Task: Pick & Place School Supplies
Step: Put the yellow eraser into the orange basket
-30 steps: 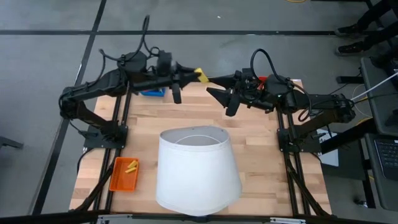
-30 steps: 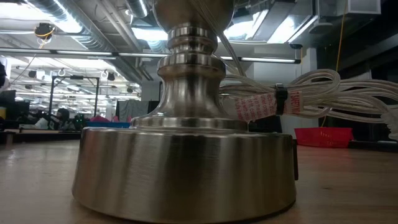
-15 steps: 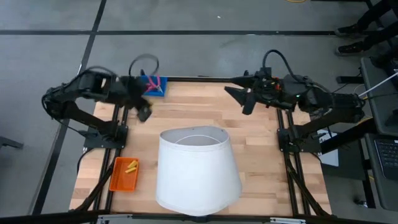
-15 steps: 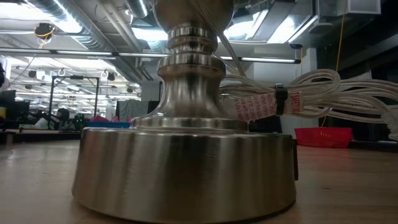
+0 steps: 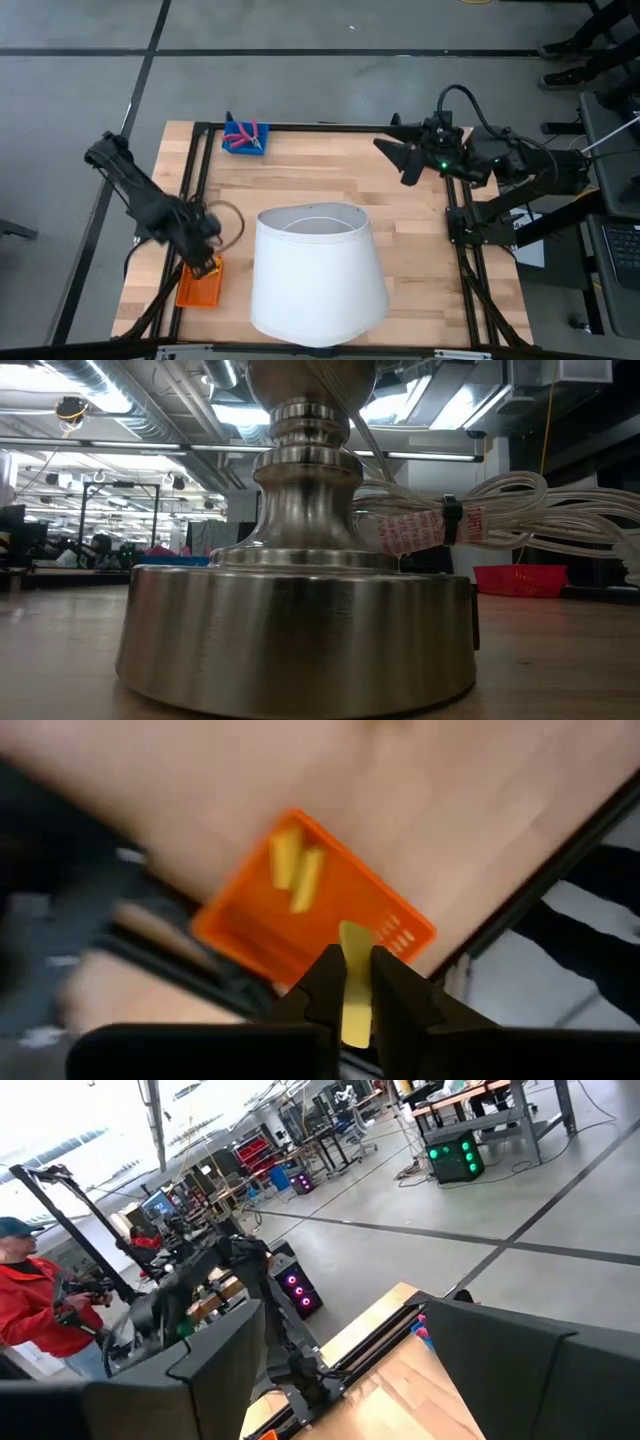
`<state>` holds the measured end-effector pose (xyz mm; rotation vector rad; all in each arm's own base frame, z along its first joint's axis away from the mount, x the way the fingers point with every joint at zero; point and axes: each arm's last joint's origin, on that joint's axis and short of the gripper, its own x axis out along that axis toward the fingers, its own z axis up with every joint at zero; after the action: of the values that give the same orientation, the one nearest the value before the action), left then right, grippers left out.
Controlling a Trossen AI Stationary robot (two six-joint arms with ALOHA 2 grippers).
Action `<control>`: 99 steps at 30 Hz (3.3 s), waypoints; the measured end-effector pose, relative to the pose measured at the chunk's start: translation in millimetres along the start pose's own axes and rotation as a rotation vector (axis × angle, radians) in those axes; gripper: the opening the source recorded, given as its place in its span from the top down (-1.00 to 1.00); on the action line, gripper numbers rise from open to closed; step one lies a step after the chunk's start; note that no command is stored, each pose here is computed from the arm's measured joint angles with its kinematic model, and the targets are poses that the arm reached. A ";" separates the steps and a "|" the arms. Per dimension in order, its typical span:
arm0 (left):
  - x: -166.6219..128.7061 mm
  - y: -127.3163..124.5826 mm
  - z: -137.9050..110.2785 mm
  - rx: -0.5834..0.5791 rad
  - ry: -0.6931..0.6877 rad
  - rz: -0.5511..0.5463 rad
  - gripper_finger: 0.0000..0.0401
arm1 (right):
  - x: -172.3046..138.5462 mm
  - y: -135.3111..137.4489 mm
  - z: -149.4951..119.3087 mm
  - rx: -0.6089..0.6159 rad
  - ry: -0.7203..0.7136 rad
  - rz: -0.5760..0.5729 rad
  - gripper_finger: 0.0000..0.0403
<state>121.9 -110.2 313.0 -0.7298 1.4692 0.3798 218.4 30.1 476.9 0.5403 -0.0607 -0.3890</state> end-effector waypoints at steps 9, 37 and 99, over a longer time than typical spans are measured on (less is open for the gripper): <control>82.4 0.9 -28.7 -0.069 0.066 -0.056 0.87 | -0.1 -0.1 0.1 0.023 -0.004 -0.007 -0.40; 25.0 36.9 7.6 -0.368 -0.799 -0.500 0.03 | -12.7 -30.1 -37.4 0.190 0.285 -0.341 -0.41; 155.5 15.7 257.1 -0.078 -0.562 -0.517 0.08 | -25.5 -6.6 -55.8 0.447 0.217 -0.253 -0.41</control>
<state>321.7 37.8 143.5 -0.9419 0.7070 0.2154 201.3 61.9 426.8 1.0347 0.1344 -0.5658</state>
